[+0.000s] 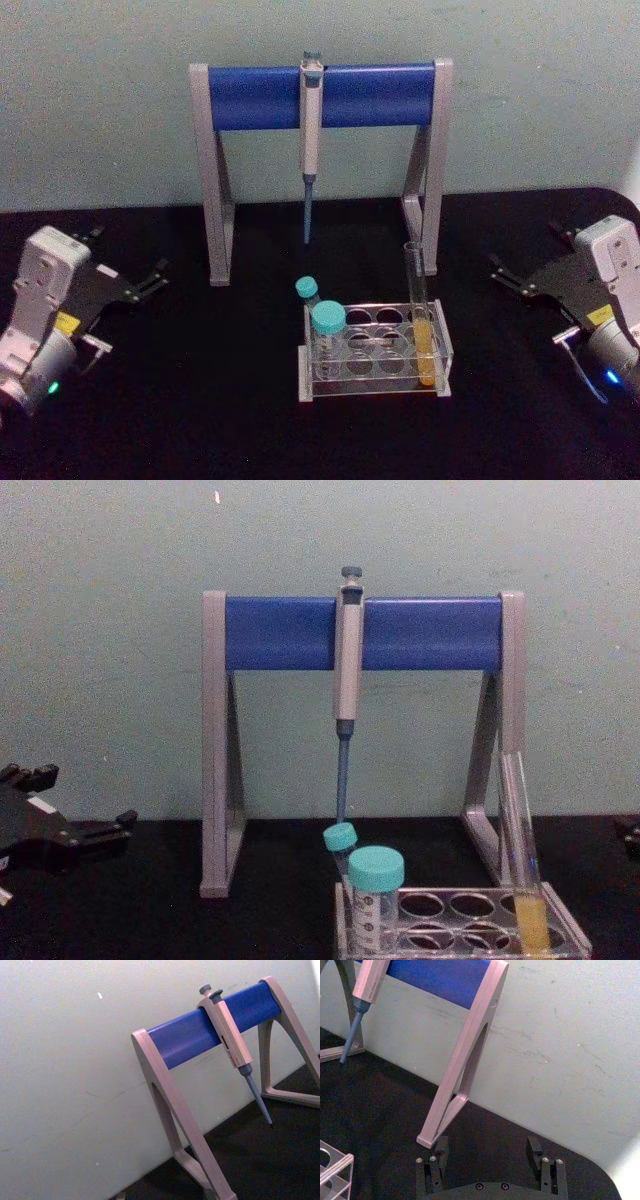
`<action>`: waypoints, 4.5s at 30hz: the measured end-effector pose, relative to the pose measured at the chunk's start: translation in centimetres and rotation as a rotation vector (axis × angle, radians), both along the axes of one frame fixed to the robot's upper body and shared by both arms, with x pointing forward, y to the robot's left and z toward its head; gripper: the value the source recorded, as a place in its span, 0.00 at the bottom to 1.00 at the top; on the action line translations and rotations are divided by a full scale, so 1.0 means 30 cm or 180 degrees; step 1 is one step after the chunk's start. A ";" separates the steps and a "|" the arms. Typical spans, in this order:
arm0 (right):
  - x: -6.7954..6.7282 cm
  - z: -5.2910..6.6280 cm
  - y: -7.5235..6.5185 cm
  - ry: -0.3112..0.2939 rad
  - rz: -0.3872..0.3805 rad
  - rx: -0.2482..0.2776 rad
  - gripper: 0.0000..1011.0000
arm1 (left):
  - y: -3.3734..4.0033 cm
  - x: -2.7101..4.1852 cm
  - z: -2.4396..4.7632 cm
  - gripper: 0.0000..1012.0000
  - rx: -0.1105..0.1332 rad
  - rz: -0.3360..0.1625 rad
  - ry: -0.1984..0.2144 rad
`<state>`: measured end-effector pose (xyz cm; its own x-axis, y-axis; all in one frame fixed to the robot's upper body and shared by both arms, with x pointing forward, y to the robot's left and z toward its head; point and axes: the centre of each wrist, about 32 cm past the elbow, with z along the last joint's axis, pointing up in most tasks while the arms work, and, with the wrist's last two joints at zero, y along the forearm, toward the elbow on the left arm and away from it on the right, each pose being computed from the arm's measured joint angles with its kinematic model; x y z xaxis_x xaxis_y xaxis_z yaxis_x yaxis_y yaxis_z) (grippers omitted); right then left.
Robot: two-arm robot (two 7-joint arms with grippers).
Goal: Pick up the test tube from the test tube rack, shake it, then place it back into the test tube rack.
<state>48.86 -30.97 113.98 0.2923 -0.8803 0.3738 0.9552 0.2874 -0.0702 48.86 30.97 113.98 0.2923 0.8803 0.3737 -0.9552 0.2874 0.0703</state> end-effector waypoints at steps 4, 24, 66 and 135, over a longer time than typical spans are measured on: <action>0.000 0.000 0.000 0.0000 0.0000 0.0000 0.99 | 0.000 0.000 0.000 0.99 0.0000 0.0000 0.0000; 0.000 0.000 0.000 0.0000 0.0000 0.0000 0.99 | 0.000 0.000 0.000 0.99 0.0000 0.0000 0.0000; -0.156 0.095 -0.013 -0.0114 0.0502 0.0415 0.99 | 0.000 0.000 0.000 0.99 0.0000 0.0000 0.0000; 0.023 0.144 0.081 0.0860 0.1470 0.0780 0.99 | 0.000 0.000 0.000 0.99 0.0000 0.0000 0.0000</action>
<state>49.55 -28.53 118.31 0.7226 -0.6904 0.0343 0.6847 0.7080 -0.1727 48.86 30.97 113.98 0.2922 0.8803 0.3738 -0.9553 0.2873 0.0702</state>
